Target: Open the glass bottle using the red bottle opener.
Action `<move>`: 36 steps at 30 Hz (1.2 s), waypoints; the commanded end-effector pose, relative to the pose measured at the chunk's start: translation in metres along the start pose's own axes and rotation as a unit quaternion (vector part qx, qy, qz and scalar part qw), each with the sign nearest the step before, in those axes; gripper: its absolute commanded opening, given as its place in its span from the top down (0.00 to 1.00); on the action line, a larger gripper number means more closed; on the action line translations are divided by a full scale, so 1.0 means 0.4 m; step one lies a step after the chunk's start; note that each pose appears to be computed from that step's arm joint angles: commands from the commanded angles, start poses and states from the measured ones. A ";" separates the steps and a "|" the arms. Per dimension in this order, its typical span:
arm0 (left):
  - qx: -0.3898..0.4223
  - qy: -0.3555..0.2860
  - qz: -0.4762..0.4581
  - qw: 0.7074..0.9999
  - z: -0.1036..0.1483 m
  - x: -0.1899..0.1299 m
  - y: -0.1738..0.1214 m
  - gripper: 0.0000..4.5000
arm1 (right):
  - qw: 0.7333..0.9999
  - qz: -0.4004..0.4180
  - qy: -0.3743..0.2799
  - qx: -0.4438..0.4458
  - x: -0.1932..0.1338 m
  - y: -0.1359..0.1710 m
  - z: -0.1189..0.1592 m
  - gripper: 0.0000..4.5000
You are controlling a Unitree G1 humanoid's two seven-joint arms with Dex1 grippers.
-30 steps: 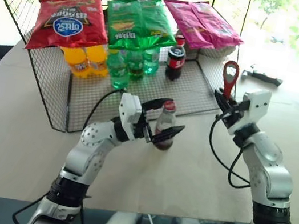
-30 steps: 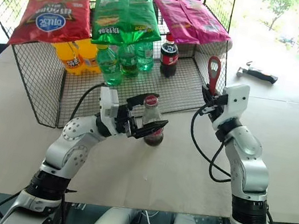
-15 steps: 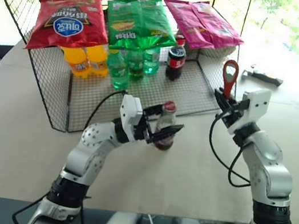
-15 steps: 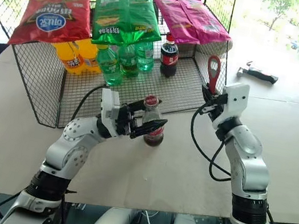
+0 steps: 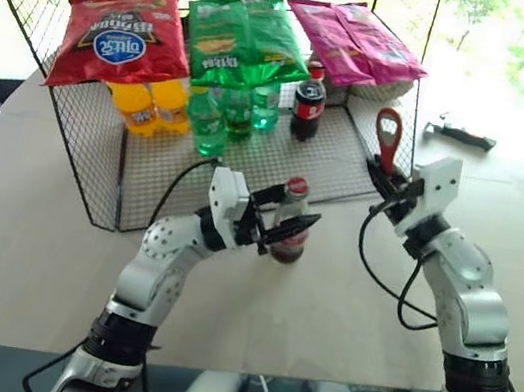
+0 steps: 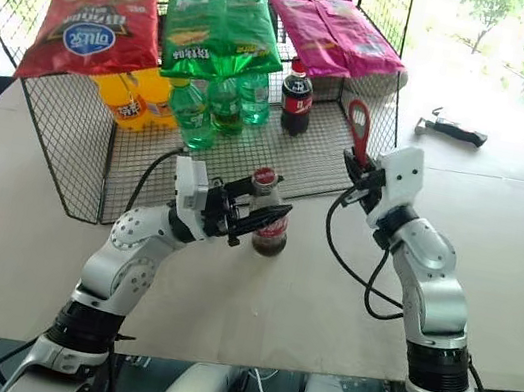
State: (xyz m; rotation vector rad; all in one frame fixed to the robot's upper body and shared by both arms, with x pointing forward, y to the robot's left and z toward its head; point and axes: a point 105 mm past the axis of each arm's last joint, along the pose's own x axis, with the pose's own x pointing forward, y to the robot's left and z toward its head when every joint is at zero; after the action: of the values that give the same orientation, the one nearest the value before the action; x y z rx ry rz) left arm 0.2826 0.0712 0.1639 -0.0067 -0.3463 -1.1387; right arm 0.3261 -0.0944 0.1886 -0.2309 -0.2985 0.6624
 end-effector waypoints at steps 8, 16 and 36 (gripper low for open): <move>-0.006 -0.012 -0.005 1.000 0.001 0.008 -0.012 0.55 | 0.963 0.068 -0.063 -0.252 -0.037 0.111 0.002 1.00; -0.011 -0.011 -0.003 1.000 -0.003 0.008 -0.010 0.55 | 0.938 0.046 -0.108 -0.325 0.007 0.119 0.014 1.00; -0.019 -0.013 0.000 1.000 -0.007 0.018 0.003 0.55 | 0.869 0.071 -0.178 -0.457 0.026 0.160 -0.007 1.00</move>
State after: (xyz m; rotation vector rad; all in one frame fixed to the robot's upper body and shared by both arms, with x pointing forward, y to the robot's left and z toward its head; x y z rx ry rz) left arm 0.2870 0.0702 0.1612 -0.0418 -0.3409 -1.1277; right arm 0.3094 -0.0521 0.1714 -1.0215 -0.8959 0.6027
